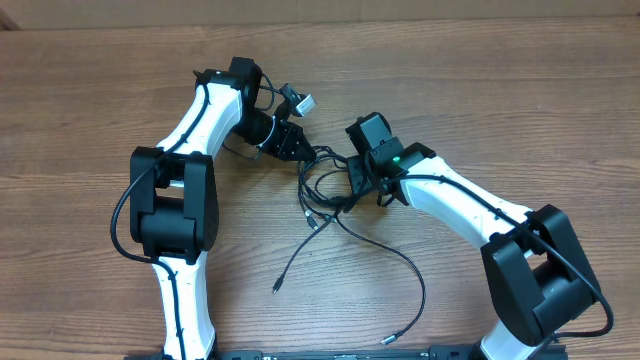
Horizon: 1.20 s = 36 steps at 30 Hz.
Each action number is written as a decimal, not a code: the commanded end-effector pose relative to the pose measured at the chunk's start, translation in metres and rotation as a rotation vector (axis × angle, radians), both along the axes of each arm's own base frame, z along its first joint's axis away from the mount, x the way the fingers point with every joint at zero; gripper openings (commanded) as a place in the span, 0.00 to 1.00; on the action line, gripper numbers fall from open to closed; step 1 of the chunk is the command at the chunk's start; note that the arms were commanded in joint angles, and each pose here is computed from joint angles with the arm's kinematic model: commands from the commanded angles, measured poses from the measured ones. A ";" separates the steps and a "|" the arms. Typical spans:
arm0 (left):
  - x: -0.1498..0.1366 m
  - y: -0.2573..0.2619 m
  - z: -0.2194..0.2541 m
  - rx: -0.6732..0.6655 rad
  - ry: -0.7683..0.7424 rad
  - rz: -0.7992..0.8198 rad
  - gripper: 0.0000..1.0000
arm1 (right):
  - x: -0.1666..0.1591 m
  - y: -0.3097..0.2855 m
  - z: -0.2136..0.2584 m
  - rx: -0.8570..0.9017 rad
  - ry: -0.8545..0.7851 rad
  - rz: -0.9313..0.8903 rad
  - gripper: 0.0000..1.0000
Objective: Untangle cables
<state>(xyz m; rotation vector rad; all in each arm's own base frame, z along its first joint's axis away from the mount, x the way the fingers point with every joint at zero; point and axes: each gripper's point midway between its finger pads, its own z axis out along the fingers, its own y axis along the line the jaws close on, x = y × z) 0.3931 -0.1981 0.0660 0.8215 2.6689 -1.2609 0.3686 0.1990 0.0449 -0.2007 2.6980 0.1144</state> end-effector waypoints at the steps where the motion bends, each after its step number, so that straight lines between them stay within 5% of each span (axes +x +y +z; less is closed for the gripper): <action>1: 0.002 -0.001 -0.001 0.002 0.004 -0.004 0.04 | 0.009 -0.004 0.012 0.066 -0.032 -0.143 0.52; 13: -0.008 -0.008 0.011 -0.093 -0.024 -0.075 0.04 | 0.011 0.004 0.043 0.404 0.100 -0.105 0.59; 19: -0.008 -0.009 0.011 -0.093 -0.020 -0.070 0.04 | -0.010 0.013 0.061 0.673 0.288 -0.043 0.53; 30: -0.016 -0.013 0.019 -0.158 -0.045 -0.123 0.04 | -0.012 -0.018 0.038 0.527 0.310 -0.220 0.46; 36: -0.027 -0.018 0.034 -0.272 -0.108 -0.202 0.04 | -0.005 -0.025 0.042 0.652 0.401 -0.510 0.78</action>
